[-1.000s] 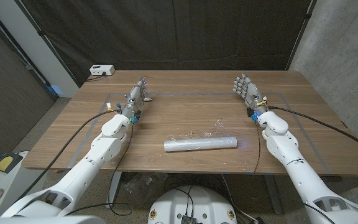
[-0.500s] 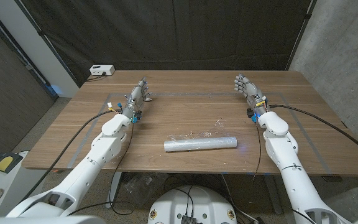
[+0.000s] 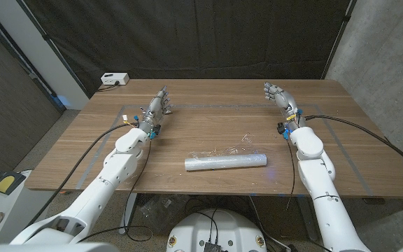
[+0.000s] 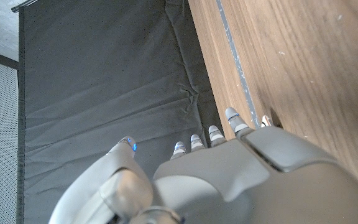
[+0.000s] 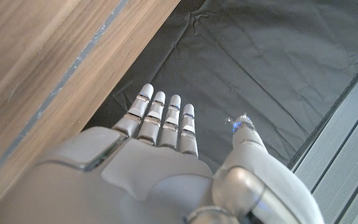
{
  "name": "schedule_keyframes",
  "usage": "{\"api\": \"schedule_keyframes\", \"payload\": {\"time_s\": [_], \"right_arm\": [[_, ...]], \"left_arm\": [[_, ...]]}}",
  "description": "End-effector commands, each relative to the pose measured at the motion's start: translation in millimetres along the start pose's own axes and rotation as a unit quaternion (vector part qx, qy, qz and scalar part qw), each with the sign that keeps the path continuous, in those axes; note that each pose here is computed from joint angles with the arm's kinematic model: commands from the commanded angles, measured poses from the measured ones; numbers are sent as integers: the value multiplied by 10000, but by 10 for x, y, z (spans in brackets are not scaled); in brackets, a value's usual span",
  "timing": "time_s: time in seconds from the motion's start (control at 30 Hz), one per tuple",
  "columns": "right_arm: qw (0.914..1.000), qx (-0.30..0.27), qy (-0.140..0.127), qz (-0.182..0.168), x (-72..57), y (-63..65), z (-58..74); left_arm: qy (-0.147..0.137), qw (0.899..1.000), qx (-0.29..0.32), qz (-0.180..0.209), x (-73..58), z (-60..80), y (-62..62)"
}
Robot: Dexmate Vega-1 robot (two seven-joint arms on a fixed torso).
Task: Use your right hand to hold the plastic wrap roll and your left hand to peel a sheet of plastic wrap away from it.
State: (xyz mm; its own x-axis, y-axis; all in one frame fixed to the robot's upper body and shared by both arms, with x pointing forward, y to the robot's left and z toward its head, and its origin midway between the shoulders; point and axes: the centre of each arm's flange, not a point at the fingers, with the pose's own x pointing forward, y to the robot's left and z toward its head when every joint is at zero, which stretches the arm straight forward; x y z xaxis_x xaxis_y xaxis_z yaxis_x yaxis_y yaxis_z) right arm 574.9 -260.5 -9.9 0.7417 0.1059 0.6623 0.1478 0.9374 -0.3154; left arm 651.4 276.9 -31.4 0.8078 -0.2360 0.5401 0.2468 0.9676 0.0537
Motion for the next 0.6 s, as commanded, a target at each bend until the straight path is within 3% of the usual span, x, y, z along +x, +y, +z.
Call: {"api": "schedule_keyframes", "payload": {"time_s": [0.03,0.33,0.6], "right_arm": [[9962,-856,-162,-67,-150,106,308],[9895,-1403,-349,-33,-271,221,556],[9839,-1741,-369,-131,-390,284,675]], "left_arm": [[-7,9999,9,-101,16,12,-46],[0,9998,15,-176,23,11,-81],[2,9997,18,-261,48,3,-126]]}}
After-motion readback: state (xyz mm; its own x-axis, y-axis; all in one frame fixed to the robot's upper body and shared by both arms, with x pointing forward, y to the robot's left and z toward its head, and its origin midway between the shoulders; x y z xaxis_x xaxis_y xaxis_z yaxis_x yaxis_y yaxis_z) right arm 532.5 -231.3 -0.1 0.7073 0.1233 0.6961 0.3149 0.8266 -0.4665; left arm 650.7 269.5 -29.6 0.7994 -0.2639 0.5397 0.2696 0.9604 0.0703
